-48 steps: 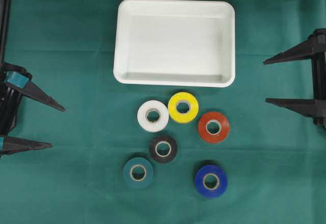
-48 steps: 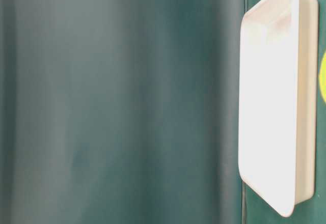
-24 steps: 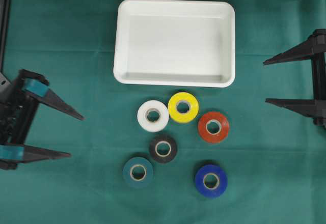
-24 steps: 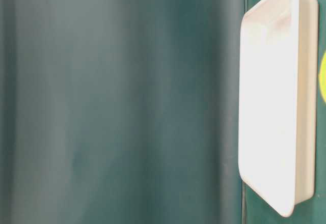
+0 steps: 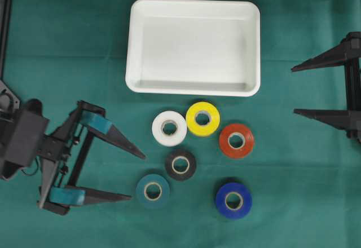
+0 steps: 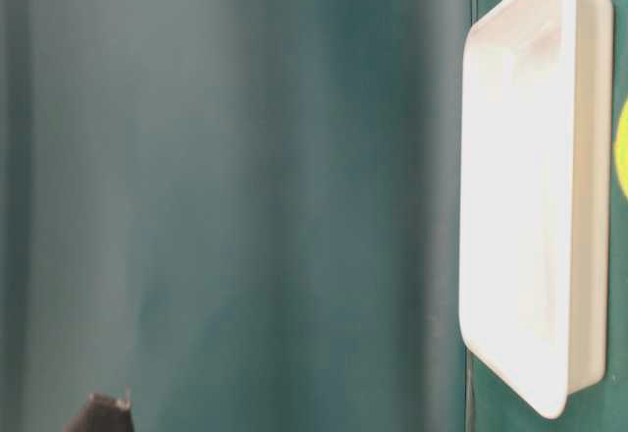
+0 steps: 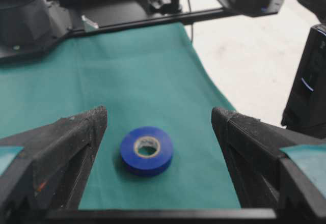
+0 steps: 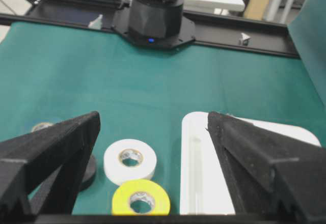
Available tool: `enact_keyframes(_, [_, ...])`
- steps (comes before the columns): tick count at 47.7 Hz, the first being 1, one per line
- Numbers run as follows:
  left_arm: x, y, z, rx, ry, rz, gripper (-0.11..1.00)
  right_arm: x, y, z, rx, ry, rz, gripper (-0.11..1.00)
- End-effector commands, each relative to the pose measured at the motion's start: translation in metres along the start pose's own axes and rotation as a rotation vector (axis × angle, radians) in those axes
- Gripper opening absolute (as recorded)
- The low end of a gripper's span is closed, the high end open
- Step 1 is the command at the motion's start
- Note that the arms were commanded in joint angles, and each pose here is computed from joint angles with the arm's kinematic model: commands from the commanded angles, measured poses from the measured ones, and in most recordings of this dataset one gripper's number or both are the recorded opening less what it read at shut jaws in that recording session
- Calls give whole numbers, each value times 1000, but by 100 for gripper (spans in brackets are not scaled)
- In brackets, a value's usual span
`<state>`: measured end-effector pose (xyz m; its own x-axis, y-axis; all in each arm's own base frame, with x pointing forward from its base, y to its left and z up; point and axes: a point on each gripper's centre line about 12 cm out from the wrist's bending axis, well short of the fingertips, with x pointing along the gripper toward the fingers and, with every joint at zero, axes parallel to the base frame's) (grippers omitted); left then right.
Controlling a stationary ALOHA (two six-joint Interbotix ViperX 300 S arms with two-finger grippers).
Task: Pick up the tape from a random location and place it into the white case.
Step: 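Move the open left gripper down over the teal tape roll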
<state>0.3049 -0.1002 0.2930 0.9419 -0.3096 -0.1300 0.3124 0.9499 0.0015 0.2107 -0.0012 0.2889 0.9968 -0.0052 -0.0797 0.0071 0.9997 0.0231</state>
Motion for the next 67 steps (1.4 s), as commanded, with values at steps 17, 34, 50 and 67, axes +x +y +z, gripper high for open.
enact_keyframes(17, [7, -1, 18, -25, 31, -4, 99, 2, 0, 11, -3, -17, -1, 91])
enact_keyframes(34, [30, -2, 17, -27, 397, -1, 99, 2, 0, 10, -3, 11, 0, 91])
enact_keyframes(50, [45, 1, 14, -24, 683, 9, 99, 3, 0, 10, -3, 15, -1, 91])
enact_keyframes(67, [54, 3, 13, -29, 810, 19, 99, 6, 0, 8, -3, 29, -2, 91])
